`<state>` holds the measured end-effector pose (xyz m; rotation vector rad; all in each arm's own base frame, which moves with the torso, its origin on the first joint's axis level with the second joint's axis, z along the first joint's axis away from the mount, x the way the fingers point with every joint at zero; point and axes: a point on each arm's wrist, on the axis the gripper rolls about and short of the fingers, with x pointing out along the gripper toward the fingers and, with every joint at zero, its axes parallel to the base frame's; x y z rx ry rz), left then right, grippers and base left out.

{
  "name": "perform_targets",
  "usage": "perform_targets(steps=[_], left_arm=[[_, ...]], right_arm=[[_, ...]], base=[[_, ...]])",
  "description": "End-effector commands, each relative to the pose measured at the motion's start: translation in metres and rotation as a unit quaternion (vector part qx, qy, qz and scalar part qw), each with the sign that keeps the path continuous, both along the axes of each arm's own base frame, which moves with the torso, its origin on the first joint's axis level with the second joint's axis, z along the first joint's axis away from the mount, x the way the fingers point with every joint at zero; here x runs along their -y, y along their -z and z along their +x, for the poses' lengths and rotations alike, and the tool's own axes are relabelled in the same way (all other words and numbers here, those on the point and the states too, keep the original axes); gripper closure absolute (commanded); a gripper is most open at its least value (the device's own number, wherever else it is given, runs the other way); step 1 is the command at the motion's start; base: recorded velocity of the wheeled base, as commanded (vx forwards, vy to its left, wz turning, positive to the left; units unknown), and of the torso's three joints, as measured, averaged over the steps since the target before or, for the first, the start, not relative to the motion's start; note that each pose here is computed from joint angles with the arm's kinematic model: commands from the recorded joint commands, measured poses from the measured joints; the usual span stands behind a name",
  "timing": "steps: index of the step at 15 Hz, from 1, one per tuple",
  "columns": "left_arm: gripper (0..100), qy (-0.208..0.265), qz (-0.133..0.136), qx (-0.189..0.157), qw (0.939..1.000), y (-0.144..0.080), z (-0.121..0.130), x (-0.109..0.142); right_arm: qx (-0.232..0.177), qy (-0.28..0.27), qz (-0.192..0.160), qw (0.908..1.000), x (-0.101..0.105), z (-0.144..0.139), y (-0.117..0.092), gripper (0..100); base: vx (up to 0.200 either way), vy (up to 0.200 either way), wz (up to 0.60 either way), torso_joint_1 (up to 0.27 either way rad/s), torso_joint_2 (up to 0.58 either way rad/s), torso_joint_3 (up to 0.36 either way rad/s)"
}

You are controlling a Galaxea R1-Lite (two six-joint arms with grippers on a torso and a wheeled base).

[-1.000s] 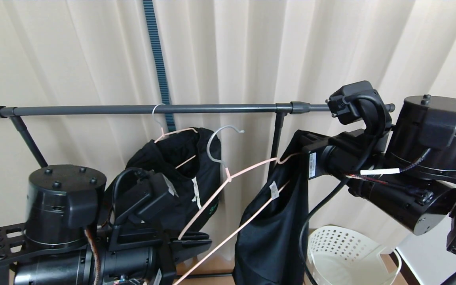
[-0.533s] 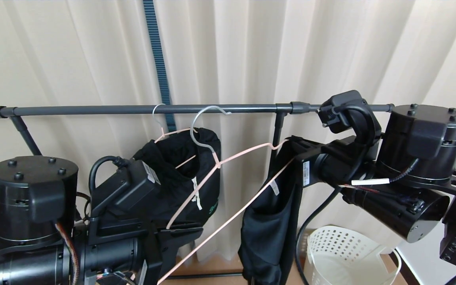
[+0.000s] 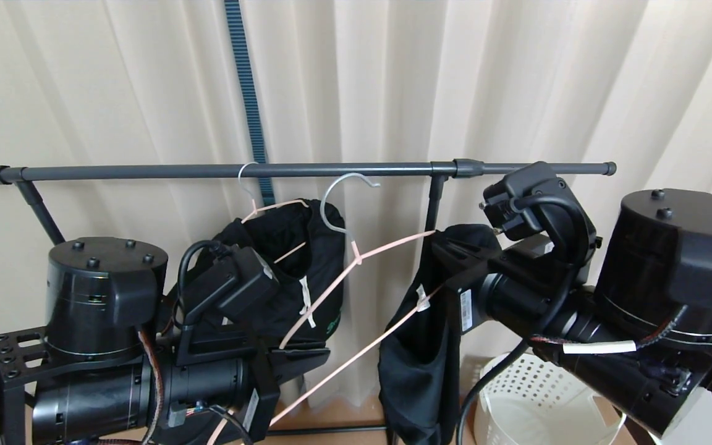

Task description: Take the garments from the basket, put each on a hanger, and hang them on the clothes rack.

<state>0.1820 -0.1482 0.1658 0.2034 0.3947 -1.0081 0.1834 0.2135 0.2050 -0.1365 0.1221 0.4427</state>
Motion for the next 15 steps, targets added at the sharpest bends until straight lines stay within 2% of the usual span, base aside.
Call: perform_targets(steps=[1,7,8,10,12,15], left_arm=[[100,0.002,0.005,-0.005,1.0,0.003,0.002,0.003],[100,0.01,0.007,-0.006,0.9999,0.005,-0.002,0.004],[100,0.01,0.008,-0.008,0.9999,0.006,-0.002,0.004],[100,0.01,0.009,-0.009,0.9999,0.007,-0.003,0.003],[100,0.01,0.006,-0.005,0.9999,0.006,-0.003,0.003],[100,0.013,-0.006,0.009,0.9999,-0.001,-0.008,0.001]], right_arm=[[-0.002,-0.032,0.002,0.9995,-0.009,-0.016,0.001,100],[-0.021,-0.084,0.036,0.9957,-0.027,-0.042,0.001,100],[-0.023,-0.097,0.05,0.9938,-0.03,-0.049,-0.002,100],[-0.028,-0.113,0.081,0.9899,-0.027,-0.056,-0.011,100],[-0.031,-0.13,0.095,0.9865,-0.024,-0.059,-0.015,100],[-0.03,-0.13,0.094,0.9865,-0.023,-0.058,-0.015,100]], base=[[0.0,0.0,0.0,0.0,0.0,0.0],[0.0,0.0,0.0,0.0,0.0,0.0],[0.0,0.0,0.0,0.0,0.0,0.0],[0.0,0.0,0.0,0.0,0.0,0.0],[0.0,0.0,0.0,0.0,0.0,0.0],[0.0,0.0,0.0,0.0,0.0,0.0]])
